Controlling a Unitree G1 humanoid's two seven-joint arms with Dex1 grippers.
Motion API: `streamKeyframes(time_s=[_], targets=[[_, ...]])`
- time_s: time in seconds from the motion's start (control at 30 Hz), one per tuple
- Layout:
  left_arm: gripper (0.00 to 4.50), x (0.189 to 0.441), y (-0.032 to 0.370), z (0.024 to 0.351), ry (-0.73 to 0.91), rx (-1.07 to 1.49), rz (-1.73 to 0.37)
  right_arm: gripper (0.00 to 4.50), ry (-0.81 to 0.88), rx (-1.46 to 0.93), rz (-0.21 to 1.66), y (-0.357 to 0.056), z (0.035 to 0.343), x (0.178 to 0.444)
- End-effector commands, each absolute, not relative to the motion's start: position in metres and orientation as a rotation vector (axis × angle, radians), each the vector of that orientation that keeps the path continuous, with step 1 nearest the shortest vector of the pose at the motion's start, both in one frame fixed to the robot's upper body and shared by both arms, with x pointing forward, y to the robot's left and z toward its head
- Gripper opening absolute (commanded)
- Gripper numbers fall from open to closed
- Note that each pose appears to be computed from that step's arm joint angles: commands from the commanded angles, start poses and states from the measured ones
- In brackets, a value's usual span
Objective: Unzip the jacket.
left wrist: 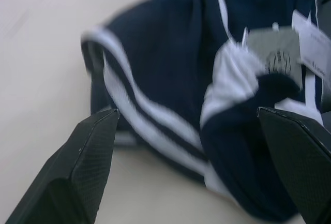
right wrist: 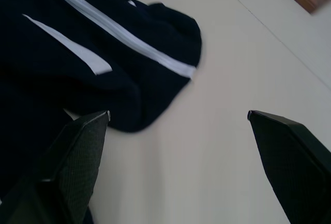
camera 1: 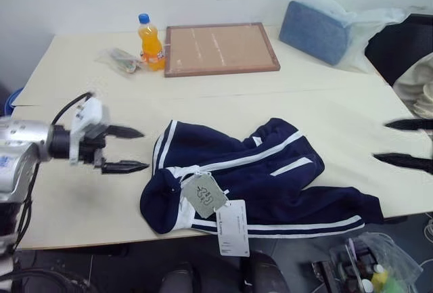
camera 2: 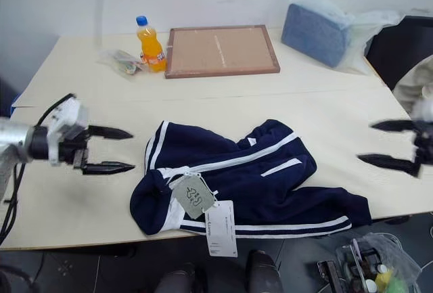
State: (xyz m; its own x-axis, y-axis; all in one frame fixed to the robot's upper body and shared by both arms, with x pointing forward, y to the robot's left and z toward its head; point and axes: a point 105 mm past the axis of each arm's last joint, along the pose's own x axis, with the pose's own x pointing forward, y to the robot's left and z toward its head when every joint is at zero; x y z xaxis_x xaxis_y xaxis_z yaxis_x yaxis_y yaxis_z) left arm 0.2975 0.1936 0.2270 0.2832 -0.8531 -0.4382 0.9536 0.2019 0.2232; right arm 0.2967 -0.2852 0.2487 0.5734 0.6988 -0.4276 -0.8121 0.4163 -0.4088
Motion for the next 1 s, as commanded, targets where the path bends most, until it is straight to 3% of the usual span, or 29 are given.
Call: streamKeyframes(time_s=[0.03,0.17,0.3,0.6,0.7,0.8,0.97,1.0], targets=[[4.5,0.316,0.168,0.233,0.233,0.605,-1.393,4.47,0.153,-0.756,1.078,-0.236,0.259,0.326],[4.5,0.339,0.146,0.235,0.233,0.697,-1.458,4.47,0.159,-0.842,1.086,-0.201,0.26,0.367],[4.5,0.367,0.137,0.22,0.278,0.782,-1.426,4.47,0.253,-0.96,1.018,-0.182,0.241,0.405],[4.5,0.382,0.137,0.187,0.39,0.822,-1.43,4.47,0.404,-1.124,1.063,-0.167,0.202,0.425],[3.88,0.381,0.138,0.183,0.398,0.806,-1.438,4.5,0.417,-1.112,1.05,-0.163,0.194,0.428],[2.98,0.378,0.139,0.182,0.402,0.794,-1.455,4.5,0.422,-1.071,1.072,-0.155,0.187,0.428],[1.55,0.375,0.14,0.181,0.403,0.786,-1.465,3.41,0.449,-1.071,1.087,-0.152,0.178,0.427],[1.19,0.375,0.141,0.181,0.403,0.784,-1.464,2.99,0.453,-1.063,1.085,-0.153,0.177,0.427]])
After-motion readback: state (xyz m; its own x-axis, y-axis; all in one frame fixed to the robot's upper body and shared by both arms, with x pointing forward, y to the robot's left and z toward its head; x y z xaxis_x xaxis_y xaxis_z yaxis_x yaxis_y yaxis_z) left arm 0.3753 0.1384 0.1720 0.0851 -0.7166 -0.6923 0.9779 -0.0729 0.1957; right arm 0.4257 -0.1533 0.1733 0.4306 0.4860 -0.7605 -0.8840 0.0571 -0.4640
